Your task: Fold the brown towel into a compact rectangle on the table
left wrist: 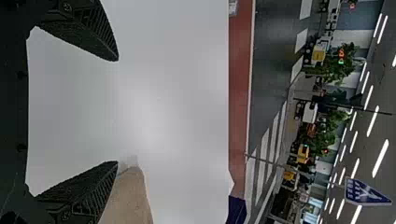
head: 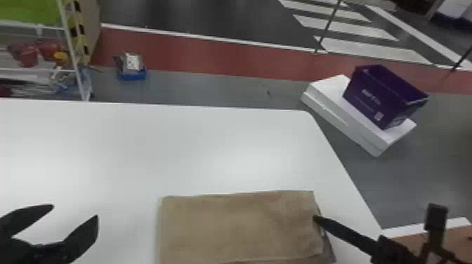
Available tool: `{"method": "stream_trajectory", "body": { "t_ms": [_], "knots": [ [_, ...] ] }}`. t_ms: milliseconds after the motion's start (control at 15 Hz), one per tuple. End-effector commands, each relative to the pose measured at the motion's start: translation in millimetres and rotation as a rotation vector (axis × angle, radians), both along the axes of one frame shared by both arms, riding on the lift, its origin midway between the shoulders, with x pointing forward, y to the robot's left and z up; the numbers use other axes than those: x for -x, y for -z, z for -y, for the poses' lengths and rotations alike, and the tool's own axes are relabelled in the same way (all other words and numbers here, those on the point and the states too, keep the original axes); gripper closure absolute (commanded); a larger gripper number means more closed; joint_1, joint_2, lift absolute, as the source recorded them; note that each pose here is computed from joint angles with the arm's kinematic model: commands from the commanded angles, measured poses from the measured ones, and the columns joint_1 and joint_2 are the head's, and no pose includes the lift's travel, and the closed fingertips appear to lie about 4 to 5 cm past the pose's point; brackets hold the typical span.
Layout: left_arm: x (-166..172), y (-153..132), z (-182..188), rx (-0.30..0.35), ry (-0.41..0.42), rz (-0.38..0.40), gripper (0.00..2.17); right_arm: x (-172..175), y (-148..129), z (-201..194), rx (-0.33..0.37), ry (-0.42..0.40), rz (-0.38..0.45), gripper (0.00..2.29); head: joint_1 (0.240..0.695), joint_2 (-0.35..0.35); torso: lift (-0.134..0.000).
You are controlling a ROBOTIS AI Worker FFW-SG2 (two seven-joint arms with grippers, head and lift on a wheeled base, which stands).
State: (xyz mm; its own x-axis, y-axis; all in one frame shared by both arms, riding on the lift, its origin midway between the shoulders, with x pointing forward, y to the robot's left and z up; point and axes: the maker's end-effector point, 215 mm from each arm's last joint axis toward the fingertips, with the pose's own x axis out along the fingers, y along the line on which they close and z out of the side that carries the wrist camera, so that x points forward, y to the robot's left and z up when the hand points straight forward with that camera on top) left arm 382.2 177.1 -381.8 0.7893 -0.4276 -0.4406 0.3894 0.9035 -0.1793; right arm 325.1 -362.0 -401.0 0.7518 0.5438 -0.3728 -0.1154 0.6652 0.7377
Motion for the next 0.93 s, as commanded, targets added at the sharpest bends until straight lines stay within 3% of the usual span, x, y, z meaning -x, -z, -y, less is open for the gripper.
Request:
{"method": "stream_trajectory", "body": {
  "t_ms": [0,333,600,867],
  "knots": [
    [1.7,2.7,0.0,0.002,-0.002,-0.007,0.10,2.5,13.2,11.1,0.021,0.011,-0.032,1.27,0.695,-0.293,-0.123],
    [-0.8,0.3,2.3,0.003,-0.001,0.000,0.10,9.1,-14.8,-0.8,-0.038,-0.014,-0.017,1.27,0.695,-0.316,-0.123],
    [-1.5,1.9,-0.2,-0.008,-0.005,-0.006,0.10,10.6,-36.8,25.8,-0.040,0.029,0.006,1.27,0.695,-0.310,-0.123],
    [-0.3,6.7,2.2,-0.015,-0.002,-0.016,0.10,5.9,-8.8,49.8,-0.029,0.050,-0.017,1.27,0.695,-0.350,-0.123]
  ]
}}
